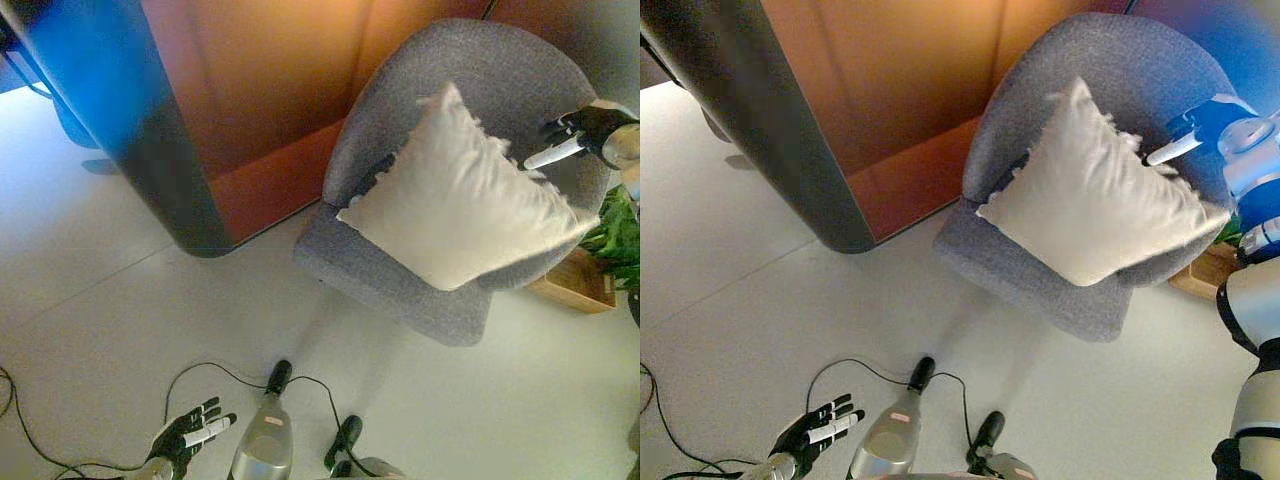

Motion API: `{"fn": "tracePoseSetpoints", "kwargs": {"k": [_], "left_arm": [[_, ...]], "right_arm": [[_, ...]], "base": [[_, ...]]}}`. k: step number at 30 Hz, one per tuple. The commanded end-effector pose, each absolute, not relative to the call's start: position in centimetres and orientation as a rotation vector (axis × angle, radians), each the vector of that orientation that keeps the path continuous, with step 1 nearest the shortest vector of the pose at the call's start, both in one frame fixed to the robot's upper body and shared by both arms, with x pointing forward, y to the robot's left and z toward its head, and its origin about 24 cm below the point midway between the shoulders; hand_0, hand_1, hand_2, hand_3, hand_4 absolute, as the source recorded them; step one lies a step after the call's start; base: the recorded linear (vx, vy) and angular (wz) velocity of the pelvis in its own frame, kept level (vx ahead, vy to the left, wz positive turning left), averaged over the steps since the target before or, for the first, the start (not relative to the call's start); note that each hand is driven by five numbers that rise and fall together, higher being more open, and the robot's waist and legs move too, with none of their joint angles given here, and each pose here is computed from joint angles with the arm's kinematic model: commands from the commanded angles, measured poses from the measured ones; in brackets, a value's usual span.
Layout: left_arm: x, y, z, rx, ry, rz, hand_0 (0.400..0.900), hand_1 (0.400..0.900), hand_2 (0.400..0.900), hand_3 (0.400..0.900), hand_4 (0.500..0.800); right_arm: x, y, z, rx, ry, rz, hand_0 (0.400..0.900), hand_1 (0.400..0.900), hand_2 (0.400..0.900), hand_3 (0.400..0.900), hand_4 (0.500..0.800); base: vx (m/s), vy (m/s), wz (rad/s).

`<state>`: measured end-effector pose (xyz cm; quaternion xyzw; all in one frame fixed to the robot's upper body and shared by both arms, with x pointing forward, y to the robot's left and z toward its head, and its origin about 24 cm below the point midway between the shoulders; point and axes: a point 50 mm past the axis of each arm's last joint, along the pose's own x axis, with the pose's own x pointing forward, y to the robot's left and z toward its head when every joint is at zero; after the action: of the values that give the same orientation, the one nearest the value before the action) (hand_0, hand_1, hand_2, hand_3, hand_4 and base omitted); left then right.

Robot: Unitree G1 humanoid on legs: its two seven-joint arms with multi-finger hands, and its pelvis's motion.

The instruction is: Pick up the pillow and put it on the sofa.

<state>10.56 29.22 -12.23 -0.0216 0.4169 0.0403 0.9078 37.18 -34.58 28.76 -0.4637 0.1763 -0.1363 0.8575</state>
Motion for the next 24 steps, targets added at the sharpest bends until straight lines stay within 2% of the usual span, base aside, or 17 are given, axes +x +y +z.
{"fn": "tracePoseSetpoints", "kwargs": {"k": [1,16,20,24], "left_arm": [[10.1,30.5,-11.4,-0.025,0.825,0.075,0.9,0.9,0.9,0.9,0.8],[10.1,30.4,-11.4,-0.019,0.819,0.074,0.9,0.9,0.9,0.9,0.8],[10.1,29.9,-11.7,-0.035,0.827,0.071,0.9,0.9,0.9,0.9,0.8],[10.4,28.9,-12.2,-0.081,0.823,0.084,0.9,0.9,0.9,0.9,0.8]], "right_arm": [[34.0,-36.4,37.4,-1.05,0.189,-0.509,0.9,0.9,0.9,0.9,0.8],[33.0,-38.9,34.7,-0.948,0.215,-0.494,0.9,0.9,0.9,0.9,0.8],[33.2,-40.0,29.4,-0.715,0.189,-0.432,0.9,0.9,0.9,0.9,0.8],[32.3,-40.3,20.0,-0.532,0.256,-0.324,0.9,0.9,0.9,0.9,0.8]], "base": [[-0.031,0.015,-0.05],[-0.027,0.007,-0.05],[0.002,0.031,-0.12],[-0.008,0.057,-0.19]]}}
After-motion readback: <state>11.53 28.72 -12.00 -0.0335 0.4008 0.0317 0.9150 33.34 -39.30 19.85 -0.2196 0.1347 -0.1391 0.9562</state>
